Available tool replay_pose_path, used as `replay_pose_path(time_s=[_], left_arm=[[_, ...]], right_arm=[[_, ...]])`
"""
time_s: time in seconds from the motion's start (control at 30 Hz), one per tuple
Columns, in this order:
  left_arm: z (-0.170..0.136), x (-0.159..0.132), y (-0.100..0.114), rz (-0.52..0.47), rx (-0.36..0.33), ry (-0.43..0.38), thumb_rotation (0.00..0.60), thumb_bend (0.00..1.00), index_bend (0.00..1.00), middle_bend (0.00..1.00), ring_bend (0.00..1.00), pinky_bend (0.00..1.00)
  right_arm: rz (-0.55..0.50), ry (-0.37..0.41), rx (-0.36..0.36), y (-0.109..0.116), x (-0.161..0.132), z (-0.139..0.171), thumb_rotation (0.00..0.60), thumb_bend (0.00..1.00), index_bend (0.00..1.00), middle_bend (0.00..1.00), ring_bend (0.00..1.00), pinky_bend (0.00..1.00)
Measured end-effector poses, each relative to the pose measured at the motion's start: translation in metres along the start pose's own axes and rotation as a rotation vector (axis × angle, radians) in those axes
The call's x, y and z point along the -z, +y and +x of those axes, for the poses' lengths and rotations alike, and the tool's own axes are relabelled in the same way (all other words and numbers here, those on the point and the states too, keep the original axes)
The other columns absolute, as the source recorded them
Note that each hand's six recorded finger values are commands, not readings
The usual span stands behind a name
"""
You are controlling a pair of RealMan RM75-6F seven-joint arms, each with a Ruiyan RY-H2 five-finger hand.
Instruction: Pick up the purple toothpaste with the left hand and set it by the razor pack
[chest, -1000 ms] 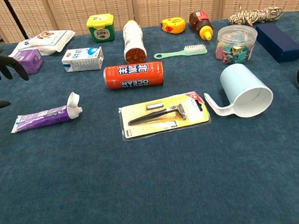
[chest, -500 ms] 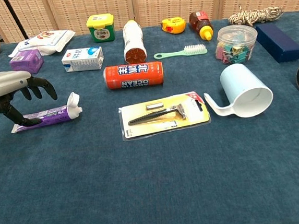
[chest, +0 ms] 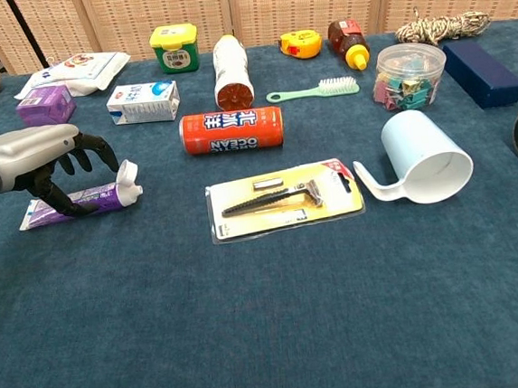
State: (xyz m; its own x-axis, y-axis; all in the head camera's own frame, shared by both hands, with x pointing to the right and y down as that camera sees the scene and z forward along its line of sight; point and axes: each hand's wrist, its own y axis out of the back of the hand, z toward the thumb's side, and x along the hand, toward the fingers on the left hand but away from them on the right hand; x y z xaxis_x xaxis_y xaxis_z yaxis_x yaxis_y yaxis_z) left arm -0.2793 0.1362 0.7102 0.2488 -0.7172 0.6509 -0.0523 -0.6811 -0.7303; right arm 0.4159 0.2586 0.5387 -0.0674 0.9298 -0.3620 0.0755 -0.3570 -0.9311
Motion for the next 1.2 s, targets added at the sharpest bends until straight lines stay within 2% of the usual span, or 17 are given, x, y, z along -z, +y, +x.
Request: replay_pose_path(time_s=[0.17, 0.5, 0.9, 1.2], left_arm=[[0.0, -0.005, -0.003, 0.0, 0.001, -0.004, 0.6, 0.32, 0.34, 0.27, 0.3, 0.38], [0.002, -0.004, -0.009, 0.006, 0.016, 0.006, 0.6, 0.32, 0.34, 0.27, 0.3, 0.4], [0.002, 0.0, -0.014, 0.017, 0.036, -0.004, 0.6, 0.43, 0.36, 0.29, 0.31, 0.43], [-0.004, 0.0, -0.012, 0.019, 0.058, -0.038, 0.6, 0.65, 0.38, 0.31, 0.34, 0.46]], right_arm=[[-0.006, -0.013, 0.0, 0.0, 0.005, 0.004, 0.6, 0.15, 0.06, 0.07, 0.04, 0.08], [-0.015, -0.032, 0.004, 0.002, 0.012, 0.009, 0.6, 0.15, 0.06, 0.07, 0.04, 0.08], [-0.026, -0.049, 0.004, 0.002, 0.016, 0.011, 0.6, 0.15, 0.06, 0.07, 0.04, 0.08], [-0.03, -0.042, 0.007, 0.003, 0.013, 0.01, 0.6, 0.15, 0.06, 0.07, 0.04, 0.08]])
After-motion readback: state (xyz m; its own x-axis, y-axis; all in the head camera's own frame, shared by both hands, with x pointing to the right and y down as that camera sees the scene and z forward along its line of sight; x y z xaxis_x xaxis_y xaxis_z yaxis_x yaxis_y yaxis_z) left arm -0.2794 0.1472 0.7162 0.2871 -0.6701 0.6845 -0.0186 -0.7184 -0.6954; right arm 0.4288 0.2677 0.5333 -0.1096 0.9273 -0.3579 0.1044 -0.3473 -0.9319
